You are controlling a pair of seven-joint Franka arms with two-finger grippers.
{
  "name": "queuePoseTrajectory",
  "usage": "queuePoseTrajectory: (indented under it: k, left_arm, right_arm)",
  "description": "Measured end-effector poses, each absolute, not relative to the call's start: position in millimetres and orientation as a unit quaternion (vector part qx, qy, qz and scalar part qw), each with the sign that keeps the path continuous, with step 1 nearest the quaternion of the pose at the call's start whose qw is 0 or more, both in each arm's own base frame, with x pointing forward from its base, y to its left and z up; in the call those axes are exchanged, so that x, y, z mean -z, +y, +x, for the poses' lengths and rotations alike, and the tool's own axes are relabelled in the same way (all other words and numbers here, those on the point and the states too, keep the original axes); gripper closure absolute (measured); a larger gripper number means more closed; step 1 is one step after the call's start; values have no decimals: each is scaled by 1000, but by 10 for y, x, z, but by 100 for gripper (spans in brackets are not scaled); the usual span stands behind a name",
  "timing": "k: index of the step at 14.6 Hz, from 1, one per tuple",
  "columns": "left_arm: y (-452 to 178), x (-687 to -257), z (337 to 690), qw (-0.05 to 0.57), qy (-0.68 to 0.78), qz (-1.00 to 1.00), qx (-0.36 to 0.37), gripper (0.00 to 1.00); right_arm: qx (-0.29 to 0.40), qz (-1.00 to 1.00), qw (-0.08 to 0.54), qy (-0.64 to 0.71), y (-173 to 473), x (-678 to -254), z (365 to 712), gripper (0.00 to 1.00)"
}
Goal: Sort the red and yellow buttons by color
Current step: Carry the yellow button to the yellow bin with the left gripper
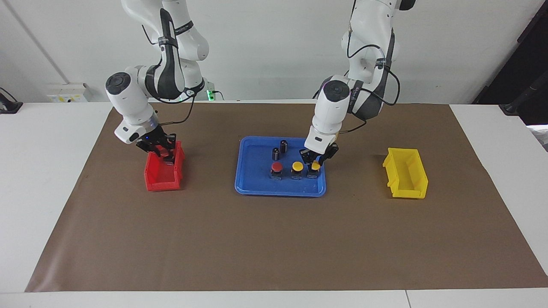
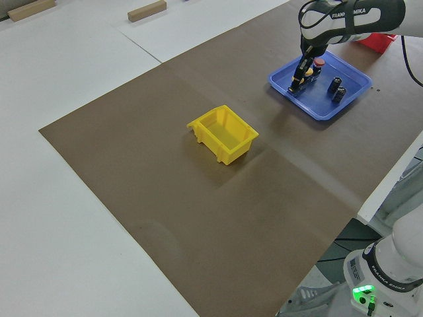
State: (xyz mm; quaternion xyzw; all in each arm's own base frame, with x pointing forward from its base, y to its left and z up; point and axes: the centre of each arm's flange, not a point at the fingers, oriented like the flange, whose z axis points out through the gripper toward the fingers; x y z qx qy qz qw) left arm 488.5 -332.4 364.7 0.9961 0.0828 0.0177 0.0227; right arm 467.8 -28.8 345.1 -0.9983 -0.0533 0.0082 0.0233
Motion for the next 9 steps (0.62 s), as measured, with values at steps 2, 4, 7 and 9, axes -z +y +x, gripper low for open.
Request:
queuePoseTrajectory:
  k: [2,4,7,9]
  left_arm:
    - [-3327,-3672,4888,20,89,996,-14,59]
    - [-3335,-3855,4923,4,92,996,6,59]
    - [-3149,-4460,5066,-11,109,994,23,59]
    - [-2706,-4888,5263,-17,109,993,30,59]
  right_arm:
    - [-8,-998,24,-56,-289,-3471,4694,49]
    - [-17,-998,27,-58,-280,-3577,4755,48]
    - [-23,-997,33,-64,-258,-3955,4974,48]
    - [-21,-997,37,-70,-223,-4236,5122,46]
